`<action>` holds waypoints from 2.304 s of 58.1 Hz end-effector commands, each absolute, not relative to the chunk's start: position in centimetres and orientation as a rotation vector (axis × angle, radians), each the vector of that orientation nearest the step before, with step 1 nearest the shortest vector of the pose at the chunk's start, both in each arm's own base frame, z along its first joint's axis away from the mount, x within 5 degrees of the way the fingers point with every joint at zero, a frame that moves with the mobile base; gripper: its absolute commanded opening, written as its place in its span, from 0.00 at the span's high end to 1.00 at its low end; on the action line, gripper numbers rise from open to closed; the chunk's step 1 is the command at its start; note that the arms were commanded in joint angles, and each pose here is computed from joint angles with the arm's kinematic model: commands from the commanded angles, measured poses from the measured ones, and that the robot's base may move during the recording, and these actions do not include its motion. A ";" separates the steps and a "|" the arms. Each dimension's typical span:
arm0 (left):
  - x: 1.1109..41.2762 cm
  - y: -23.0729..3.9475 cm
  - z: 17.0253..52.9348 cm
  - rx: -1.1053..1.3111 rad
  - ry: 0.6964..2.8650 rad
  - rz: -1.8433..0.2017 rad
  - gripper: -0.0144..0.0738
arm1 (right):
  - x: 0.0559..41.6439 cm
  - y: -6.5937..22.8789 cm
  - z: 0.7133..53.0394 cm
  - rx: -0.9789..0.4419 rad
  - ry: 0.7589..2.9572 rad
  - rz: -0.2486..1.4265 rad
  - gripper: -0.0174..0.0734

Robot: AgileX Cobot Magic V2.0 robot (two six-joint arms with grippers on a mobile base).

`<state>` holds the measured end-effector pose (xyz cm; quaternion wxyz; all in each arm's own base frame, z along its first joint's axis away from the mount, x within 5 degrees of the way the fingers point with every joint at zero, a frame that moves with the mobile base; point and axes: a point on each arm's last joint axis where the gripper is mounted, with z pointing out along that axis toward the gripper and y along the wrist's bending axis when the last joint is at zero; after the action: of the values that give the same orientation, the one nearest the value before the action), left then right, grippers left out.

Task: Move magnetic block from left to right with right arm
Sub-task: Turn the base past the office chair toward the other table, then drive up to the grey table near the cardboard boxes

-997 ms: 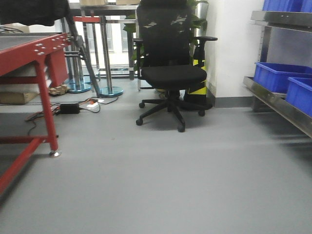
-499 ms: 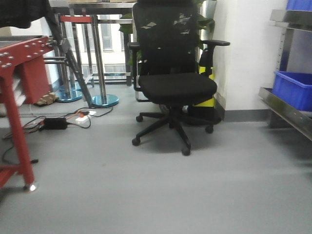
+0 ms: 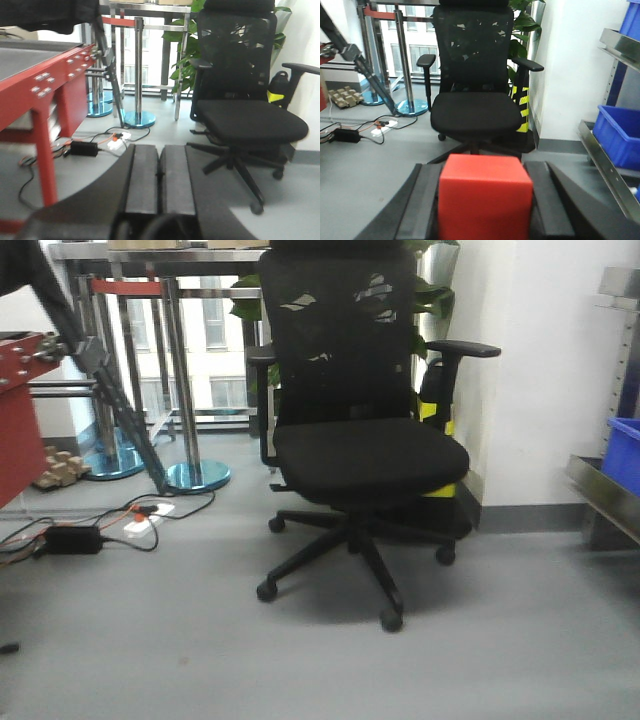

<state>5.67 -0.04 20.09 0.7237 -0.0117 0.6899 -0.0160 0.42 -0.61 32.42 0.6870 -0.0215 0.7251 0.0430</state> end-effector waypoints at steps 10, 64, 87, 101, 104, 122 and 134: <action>5.6 0.0 20.6 -0.039 1.441 -0.038 0.98 | 0.4 -0.6 34.0 -0.058 1.528 0.091 0.55; 5.6 0.0 20.6 -0.039 1.441 -0.038 0.98 | 0.4 -0.6 34.0 -0.058 1.528 0.091 0.55; 5.6 0.0 20.6 -0.039 1.441 -0.038 0.98 | 0.4 -0.6 34.0 -0.058 1.528 0.091 0.55; 5.6 0.0 20.6 -0.039 1.441 -0.038 0.98 | 0.4 -0.6 34.0 -0.058 1.528 0.091 0.55; 5.6 0.0 20.6 -0.039 1.441 -0.038 0.98 | 0.4 -0.6 34.0 -0.058 1.528 0.091 0.55; 5.6 0.0 20.6 -0.039 1.441 -0.038 0.98 | 0.4 -0.6 34.0 -0.058 1.528 0.091 0.55; 5.6 0.0 20.6 -0.039 1.441 -0.038 0.98 | 0.4 -0.6 34.0 -0.058 1.528 0.091 0.55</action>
<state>5.67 -0.04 20.09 0.7237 -0.0117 0.6899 -0.0160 0.42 -0.61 32.42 0.6870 -0.0215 0.7251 0.0430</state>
